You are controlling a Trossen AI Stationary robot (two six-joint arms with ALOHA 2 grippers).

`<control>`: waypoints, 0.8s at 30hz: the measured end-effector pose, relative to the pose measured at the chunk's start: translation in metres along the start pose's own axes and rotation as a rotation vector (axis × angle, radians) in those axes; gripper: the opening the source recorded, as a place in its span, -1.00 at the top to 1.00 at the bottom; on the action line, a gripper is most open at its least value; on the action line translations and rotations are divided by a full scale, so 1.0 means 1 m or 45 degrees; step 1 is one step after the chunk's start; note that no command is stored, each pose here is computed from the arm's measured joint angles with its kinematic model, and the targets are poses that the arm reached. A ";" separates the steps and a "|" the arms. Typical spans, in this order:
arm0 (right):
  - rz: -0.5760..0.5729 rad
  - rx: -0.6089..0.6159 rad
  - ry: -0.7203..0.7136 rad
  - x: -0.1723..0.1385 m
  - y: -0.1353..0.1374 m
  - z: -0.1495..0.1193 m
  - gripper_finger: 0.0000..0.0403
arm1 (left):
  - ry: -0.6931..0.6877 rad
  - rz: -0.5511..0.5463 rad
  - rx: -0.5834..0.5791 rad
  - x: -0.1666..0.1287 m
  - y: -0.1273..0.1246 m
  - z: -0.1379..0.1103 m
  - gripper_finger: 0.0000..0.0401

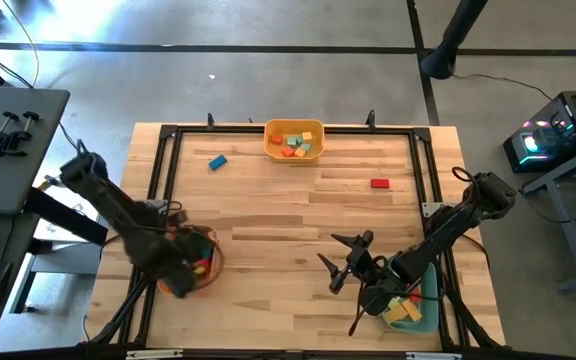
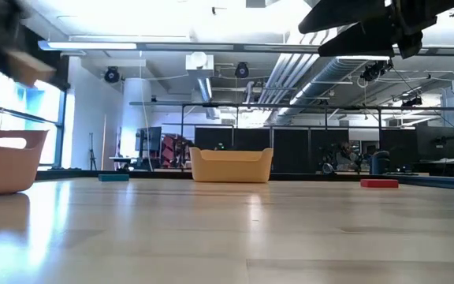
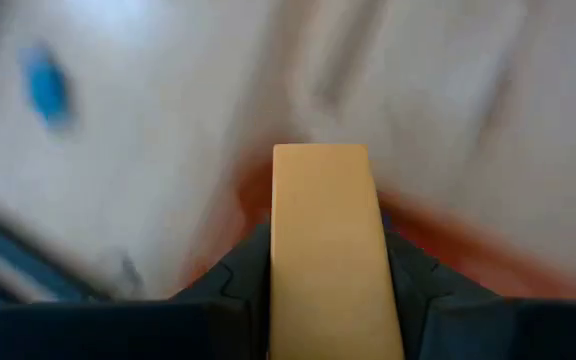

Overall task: Sort blocks by size
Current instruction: Put the thick yellow block into the orange bin

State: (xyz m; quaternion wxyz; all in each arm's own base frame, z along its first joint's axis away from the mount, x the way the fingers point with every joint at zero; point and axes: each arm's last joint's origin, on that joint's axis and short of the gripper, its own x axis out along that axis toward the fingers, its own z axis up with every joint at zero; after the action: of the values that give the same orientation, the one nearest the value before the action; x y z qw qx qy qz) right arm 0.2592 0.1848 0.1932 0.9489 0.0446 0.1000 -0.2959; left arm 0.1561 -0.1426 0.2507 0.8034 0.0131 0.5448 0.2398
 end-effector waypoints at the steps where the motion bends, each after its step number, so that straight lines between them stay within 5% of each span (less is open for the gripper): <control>1: 0.000 0.000 0.000 0.000 0.000 0.000 -0.50 | 0.084 -0.047 -0.053 -0.006 0.003 -0.006 0.48; 8: 0.003 -0.001 0.002 0.000 0.000 0.000 -0.50 | 0.183 -0.129 -0.160 -0.021 0.001 -0.035 0.45; 17: 0.013 0.004 0.008 -0.001 0.000 0.000 -0.50 | 0.286 -0.080 -0.180 0.030 -0.003 -0.065 0.44; 24: 0.014 0.007 0.009 -0.001 0.000 0.000 -0.50 | 0.124 0.046 -0.403 0.057 0.006 -0.069 0.37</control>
State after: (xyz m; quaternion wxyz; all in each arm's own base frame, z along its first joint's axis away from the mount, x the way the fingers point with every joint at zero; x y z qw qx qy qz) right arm 0.2589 0.1856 0.1930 0.9500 0.0488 0.1024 -0.2909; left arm 0.1096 -0.1313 0.1751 0.7637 -0.1156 0.5380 0.3375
